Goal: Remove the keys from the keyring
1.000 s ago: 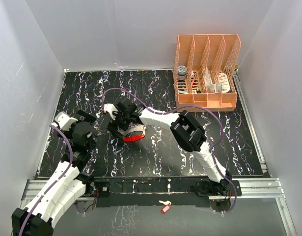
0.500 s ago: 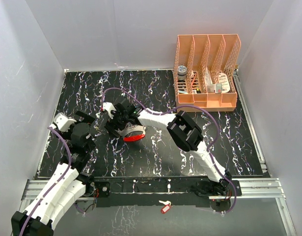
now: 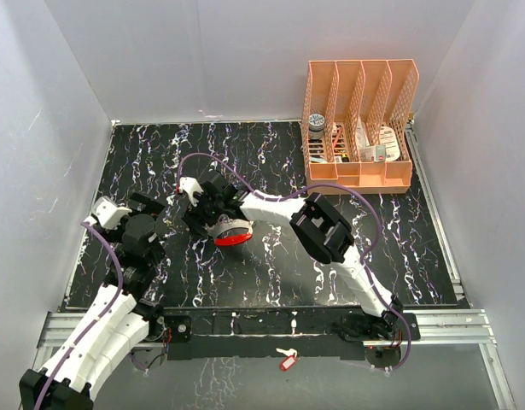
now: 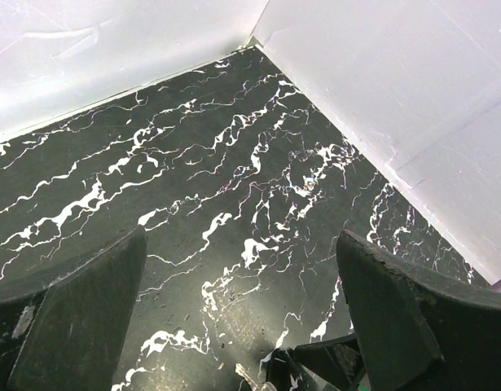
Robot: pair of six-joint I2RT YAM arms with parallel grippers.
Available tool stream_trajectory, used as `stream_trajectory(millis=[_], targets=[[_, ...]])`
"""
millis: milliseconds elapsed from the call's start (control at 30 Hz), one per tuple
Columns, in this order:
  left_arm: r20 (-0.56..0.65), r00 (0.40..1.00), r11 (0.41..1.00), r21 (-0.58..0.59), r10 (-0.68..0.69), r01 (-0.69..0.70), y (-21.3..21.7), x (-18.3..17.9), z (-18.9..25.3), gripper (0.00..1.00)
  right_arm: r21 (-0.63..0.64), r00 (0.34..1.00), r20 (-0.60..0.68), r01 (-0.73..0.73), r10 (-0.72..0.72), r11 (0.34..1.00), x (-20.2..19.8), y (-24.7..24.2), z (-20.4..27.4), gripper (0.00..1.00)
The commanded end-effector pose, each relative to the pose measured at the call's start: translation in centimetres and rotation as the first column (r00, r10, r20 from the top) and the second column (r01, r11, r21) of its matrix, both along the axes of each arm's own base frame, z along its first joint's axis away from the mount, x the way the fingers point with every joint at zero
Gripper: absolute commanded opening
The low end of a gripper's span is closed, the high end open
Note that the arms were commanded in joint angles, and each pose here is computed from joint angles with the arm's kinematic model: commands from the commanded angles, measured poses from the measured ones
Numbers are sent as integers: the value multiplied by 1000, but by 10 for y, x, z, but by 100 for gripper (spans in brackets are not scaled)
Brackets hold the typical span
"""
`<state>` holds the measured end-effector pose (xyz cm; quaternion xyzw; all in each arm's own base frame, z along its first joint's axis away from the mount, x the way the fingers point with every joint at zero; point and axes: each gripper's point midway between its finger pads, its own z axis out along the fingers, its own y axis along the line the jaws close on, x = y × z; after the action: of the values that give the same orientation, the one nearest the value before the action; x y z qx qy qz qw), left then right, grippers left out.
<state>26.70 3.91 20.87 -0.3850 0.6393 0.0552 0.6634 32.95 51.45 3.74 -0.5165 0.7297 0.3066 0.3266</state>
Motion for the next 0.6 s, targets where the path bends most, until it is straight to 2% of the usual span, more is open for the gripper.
stream_trajectory(millis=[0,167,567], targets=[[41,999,1000,-17,15,-14,3,-1,9,99,-81,997,-67,36,-41,996,-12,-19,-18,77],[52,999,1000,-23,16,-15,3,-2,10,99,-120,995,-90,40,-51,992,-26,-28,-27,72],[68,998,1000,-24,18,-16,5,-4,12,99,-208,996,-52,56,-68,976,-48,-31,-53,69]])
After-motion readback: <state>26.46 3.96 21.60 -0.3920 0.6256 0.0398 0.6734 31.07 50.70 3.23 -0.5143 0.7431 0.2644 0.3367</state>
